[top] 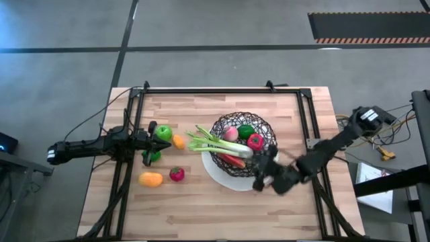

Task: Build produce basket
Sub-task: Put the green apple into the wire basket

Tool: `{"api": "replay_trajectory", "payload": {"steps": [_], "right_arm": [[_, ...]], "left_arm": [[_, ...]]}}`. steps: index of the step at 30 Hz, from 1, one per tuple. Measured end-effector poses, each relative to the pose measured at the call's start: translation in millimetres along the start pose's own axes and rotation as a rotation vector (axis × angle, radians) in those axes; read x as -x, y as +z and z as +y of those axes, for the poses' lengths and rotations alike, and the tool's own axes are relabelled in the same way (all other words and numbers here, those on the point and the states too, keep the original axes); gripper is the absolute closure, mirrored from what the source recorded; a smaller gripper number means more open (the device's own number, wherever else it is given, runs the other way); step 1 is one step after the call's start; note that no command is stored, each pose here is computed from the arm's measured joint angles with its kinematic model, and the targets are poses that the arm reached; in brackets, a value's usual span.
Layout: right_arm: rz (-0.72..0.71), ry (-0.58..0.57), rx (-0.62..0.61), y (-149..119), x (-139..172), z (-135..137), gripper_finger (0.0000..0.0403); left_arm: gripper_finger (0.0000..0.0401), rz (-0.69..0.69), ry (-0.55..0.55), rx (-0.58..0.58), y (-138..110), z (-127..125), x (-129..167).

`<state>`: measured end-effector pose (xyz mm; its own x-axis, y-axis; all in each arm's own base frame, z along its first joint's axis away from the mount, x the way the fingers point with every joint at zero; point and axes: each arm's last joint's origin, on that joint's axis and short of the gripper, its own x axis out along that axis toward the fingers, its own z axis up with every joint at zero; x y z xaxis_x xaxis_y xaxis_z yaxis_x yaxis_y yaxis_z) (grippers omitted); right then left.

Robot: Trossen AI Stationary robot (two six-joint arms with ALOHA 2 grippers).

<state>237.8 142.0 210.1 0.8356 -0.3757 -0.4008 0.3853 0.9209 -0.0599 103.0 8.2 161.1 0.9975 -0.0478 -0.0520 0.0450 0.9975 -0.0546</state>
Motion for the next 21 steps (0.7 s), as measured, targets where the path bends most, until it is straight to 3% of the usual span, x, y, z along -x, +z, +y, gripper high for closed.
{"api": "replay_trajectory", "payload": {"steps": [8, 14, 16, 18, 21], "right_arm": [[-0.171, 0.157, 0.098, -38.1, -7.4, 67.4, 0.0241], [-0.246, 0.192, 0.144, -57.1, -14.7, 86.1, 0.0246], [-0.242, 0.197, 0.125, -59.4, -15.1, 87.1, 0.0249], [-0.237, 0.200, 0.089, -59.4, -15.2, 86.9, 0.0252], [-0.234, 0.203, 0.065, -59.2, -15.1, 86.9, 0.0256]], "left_arm": [[0.0401, -0.076, -0.003, -0.013, 7.4, -0.3, 0.2], [0.0401, -0.253, -0.009, -0.038, 24.5, -1.5, 2.7], [0.0401, -0.328, -0.005, 0.009, 31.7, -1.5, 4.0], [0.0401, -0.335, 0.050, 0.057, 34.6, 0.3, 3.1], [0.0401, -0.174, 0.223, 0.114, 40.0, 5.2, 0.0]]}}
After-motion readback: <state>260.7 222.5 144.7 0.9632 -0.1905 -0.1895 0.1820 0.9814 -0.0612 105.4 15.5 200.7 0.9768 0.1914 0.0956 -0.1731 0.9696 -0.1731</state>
